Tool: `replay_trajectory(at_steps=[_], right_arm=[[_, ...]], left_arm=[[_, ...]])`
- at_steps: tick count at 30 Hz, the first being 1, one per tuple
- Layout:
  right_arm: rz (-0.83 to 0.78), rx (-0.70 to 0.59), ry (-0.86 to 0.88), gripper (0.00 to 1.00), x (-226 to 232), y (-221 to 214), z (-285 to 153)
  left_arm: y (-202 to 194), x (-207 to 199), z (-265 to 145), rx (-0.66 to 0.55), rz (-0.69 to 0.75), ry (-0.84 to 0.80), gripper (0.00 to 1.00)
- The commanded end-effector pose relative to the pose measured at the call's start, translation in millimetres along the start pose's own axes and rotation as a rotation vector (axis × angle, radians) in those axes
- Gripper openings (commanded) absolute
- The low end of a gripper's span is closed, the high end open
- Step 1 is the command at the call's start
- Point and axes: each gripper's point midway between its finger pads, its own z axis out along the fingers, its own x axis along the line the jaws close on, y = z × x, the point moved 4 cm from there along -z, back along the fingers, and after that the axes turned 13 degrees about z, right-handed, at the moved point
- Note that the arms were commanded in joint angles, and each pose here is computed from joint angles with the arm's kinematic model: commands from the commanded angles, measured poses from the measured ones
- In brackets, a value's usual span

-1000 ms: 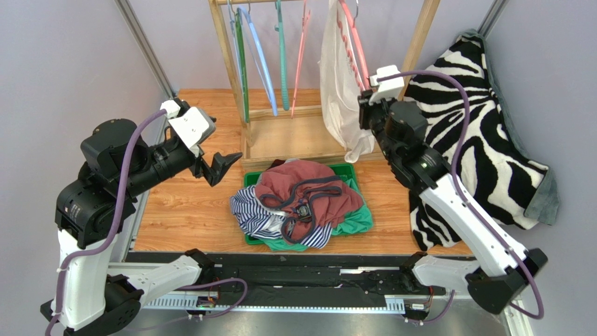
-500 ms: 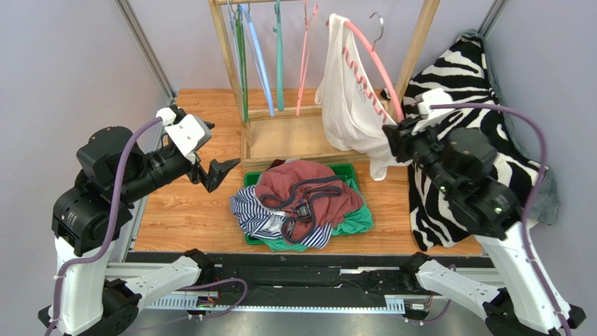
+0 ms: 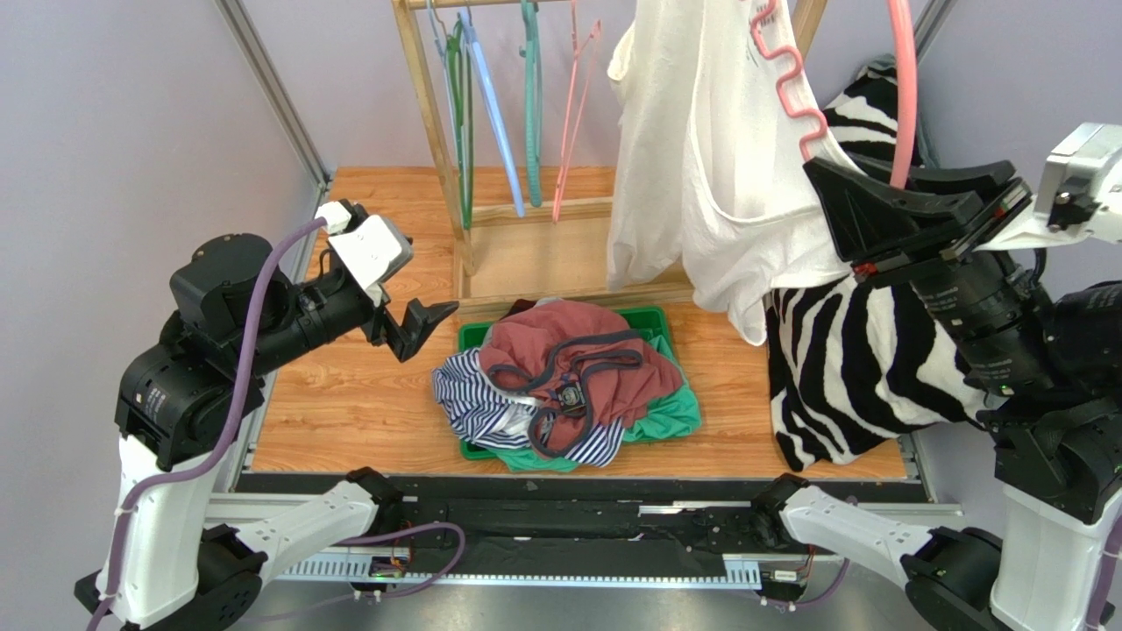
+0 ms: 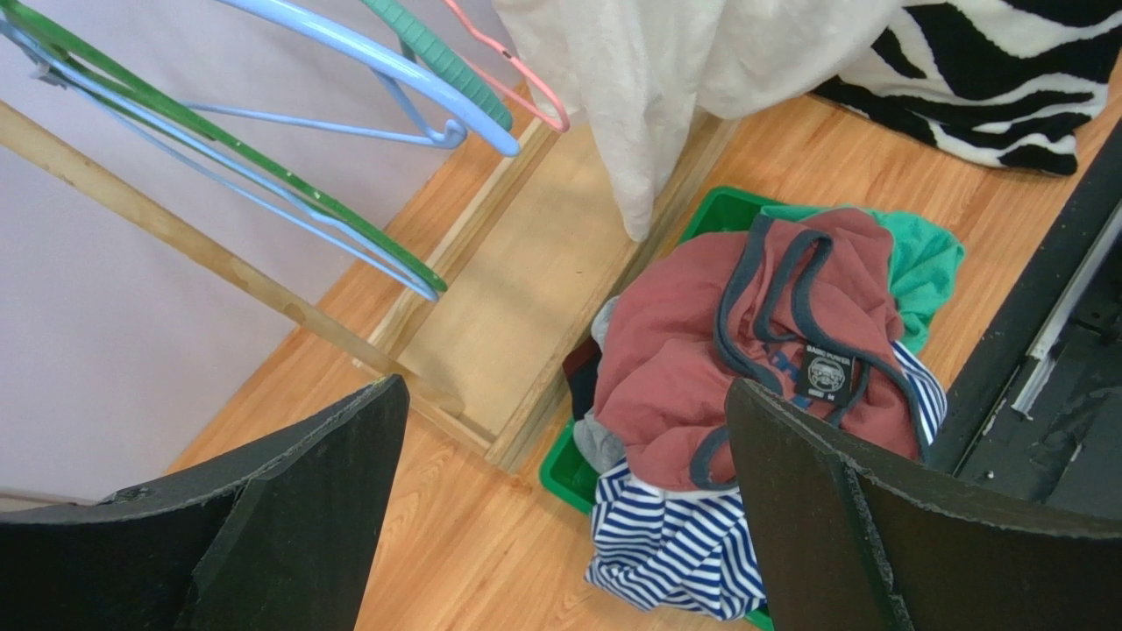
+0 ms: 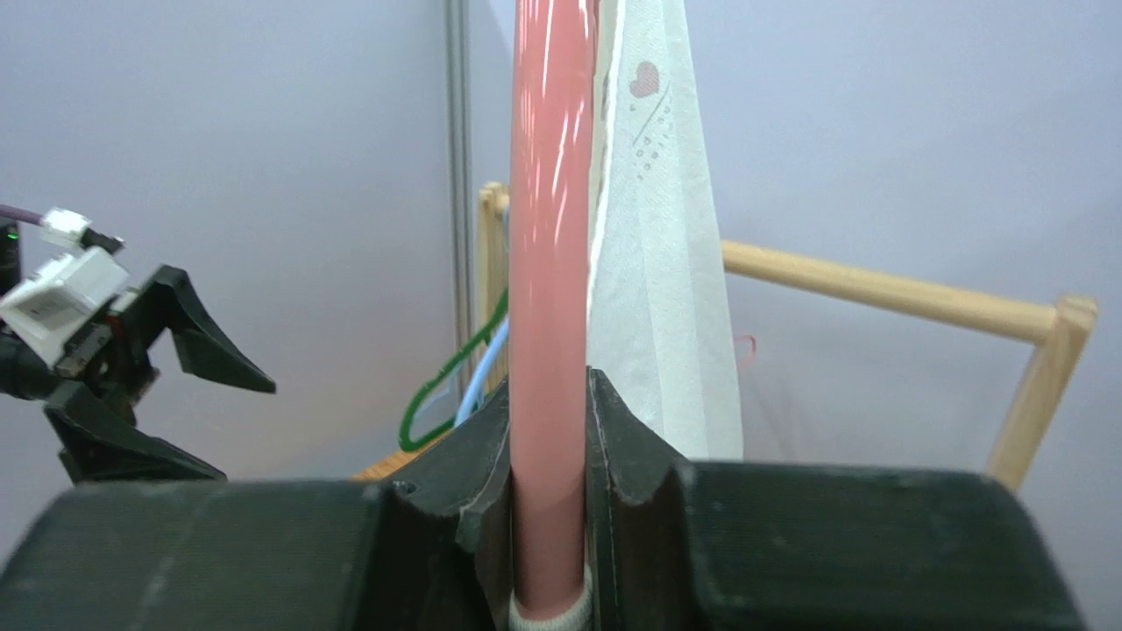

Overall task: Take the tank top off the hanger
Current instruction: Pick up the hanger from the clothesline.

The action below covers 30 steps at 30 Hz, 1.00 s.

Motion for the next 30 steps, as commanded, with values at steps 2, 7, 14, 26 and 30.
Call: replay_trajectory(at_steps=[2,7,14,26,30], right_arm=[[0.025,-0.251,0.241,0.0,42,71,11],[0.044,-0.339,0.347,0.0,61,102,2],[0.018,-0.439,0.39,0.0,71,132,-13],[-0.011,-0.464,0.323,0.0,62,135,-11],[0.002,-0.364,0.29,0.0,52,104,8]], left_arm=[[4,0,1,-0.029,-0.004,-0.006,0.99],[3,0,1,-0.028,-0.007,-0.009,0.99],[4,0,1,-0.032,-0.014,-0.014,0.99],[5,1,-2,-0.037,-0.027,-0.011,0.99],[5,0,-5,-0.04,-0.024,-0.006,0.99]])
